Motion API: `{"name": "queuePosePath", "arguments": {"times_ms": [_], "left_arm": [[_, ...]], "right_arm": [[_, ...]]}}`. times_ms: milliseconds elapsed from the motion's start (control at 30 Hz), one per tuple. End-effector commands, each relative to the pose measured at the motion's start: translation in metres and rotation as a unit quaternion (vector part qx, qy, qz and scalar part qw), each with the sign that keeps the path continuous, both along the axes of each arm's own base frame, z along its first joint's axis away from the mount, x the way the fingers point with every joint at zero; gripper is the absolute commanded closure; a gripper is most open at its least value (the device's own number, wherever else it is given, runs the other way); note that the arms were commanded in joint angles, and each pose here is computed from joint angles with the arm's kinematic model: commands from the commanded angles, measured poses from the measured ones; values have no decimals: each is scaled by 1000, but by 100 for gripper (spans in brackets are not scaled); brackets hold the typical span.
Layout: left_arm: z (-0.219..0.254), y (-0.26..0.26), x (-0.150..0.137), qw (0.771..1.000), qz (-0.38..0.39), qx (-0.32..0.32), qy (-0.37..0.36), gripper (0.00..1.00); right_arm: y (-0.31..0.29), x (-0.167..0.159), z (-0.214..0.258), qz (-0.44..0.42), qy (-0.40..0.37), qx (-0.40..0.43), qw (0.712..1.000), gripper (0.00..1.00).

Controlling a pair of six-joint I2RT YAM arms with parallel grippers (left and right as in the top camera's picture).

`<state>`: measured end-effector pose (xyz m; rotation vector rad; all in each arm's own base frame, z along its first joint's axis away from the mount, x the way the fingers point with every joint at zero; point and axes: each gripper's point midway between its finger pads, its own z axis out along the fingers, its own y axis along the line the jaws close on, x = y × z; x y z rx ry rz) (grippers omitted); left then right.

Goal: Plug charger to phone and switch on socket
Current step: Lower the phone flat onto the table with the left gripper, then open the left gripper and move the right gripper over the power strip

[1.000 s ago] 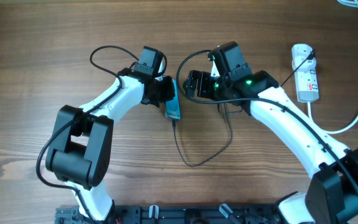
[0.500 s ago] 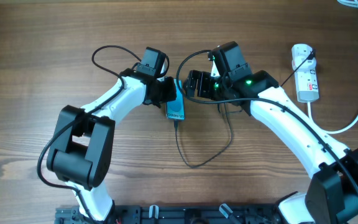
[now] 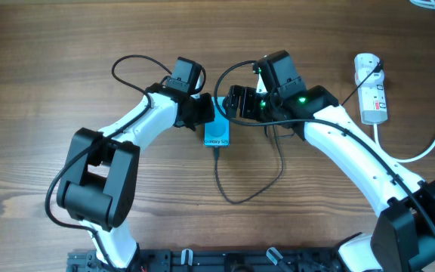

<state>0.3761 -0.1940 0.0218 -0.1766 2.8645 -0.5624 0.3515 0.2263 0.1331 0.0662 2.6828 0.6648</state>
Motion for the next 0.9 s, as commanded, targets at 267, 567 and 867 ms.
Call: {"name": "queuePosePath", "arguments": {"times_ms": [267, 567, 867], "left_arm": [[-8, 73, 18, 995, 91, 12, 25, 0], [-6, 75, 24, 995, 94, 8, 13, 0], [-6, 74, 27, 995, 95, 7, 8, 0]], "right_arm": [[-2, 4, 5, 1, -14, -8, 1000, 0], [7, 13, 15, -52, -5, 47, 998, 0], [7, 16, 28, -75, -4, 67, 995, 40]]}}
